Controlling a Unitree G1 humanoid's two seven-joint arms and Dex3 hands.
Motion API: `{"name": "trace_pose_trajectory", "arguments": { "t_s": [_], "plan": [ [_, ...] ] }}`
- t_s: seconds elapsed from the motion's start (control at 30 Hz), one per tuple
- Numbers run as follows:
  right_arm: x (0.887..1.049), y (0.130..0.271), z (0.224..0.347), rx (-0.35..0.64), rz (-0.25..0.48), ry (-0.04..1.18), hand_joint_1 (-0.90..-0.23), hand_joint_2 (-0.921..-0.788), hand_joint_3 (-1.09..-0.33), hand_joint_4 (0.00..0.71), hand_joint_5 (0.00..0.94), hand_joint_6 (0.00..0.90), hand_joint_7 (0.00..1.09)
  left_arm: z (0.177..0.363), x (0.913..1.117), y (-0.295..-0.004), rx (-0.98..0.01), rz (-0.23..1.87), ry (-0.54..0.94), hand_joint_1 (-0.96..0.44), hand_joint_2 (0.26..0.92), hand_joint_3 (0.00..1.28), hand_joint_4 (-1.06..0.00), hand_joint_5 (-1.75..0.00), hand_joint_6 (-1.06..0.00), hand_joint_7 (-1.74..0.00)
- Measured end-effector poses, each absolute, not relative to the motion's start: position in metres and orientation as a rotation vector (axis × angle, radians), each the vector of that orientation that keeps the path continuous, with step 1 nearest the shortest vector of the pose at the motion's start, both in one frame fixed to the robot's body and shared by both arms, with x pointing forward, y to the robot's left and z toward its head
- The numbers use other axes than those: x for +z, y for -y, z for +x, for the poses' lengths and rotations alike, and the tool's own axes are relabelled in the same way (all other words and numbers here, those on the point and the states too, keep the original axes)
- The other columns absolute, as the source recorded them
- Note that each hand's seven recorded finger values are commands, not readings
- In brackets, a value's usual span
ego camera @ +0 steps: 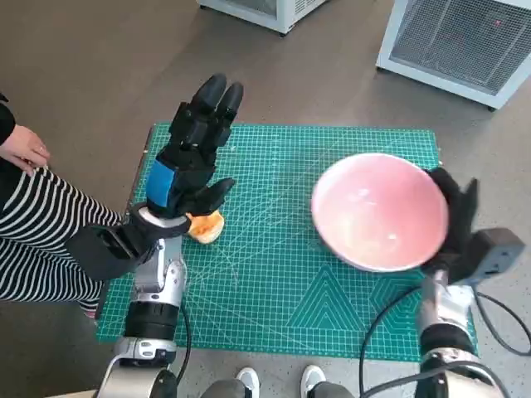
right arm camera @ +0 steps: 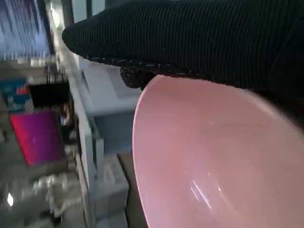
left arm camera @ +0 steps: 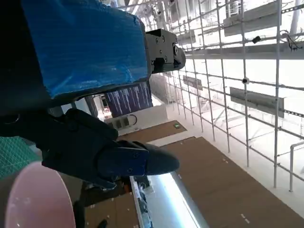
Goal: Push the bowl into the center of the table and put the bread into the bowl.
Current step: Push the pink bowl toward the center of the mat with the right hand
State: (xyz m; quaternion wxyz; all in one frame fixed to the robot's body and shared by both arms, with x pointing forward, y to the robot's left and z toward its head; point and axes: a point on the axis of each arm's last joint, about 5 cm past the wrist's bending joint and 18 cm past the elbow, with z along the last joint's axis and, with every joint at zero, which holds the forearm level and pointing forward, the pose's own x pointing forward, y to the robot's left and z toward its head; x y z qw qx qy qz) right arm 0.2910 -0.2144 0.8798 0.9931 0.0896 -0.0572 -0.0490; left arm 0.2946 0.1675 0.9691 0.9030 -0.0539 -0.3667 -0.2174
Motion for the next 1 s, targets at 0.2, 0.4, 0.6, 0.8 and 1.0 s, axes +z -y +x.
{"name": "trace_pose_trajectory", "arguments": {
  "t_s": [0.2,0.4,0.6,0.8,1.0],
  "plan": [
    [0.885,0.205,0.297,-0.052,0.186,0.139,-0.627,-0.921,-0.82,0.07,0.0,0.08,0.32,0.294,0.968,-0.168,-0.444,-0.11,0.756,-0.62,0.921,0.3,-0.05,-0.04,0.0,-0.34],
    [0.891,0.197,0.303,-0.024,0.2,0.159,-0.628,-0.921,-0.839,0.063,0.0,0.067,0.31,0.292,0.966,-0.17,-0.435,-0.104,0.747,-0.62,0.921,0.3,-0.05,-0.03,0.0,-0.35],
    [0.895,0.187,0.308,0.003,0.217,0.168,-0.619,-0.921,-0.844,0.056,0.0,0.061,0.31,0.29,0.966,-0.171,-0.433,-0.099,0.753,-0.61,0.921,0.3,-0.05,-0.03,0.0,-0.36],
    [0.898,0.178,0.311,0.028,0.229,0.166,-0.616,-0.921,-0.842,0.055,0.001,0.06,0.31,0.29,0.968,-0.174,-0.427,-0.091,0.761,-0.61,0.921,0.3,-0.05,-0.02,0.0,-0.37],
    [0.898,0.172,0.312,0.047,0.238,0.152,-0.628,-0.921,-0.832,0.059,0.003,0.054,0.31,0.289,0.966,-0.176,-0.413,-0.088,0.754,-0.61,0.921,0.3,-0.05,-0.02,0.0,-0.38]
  ]
}}
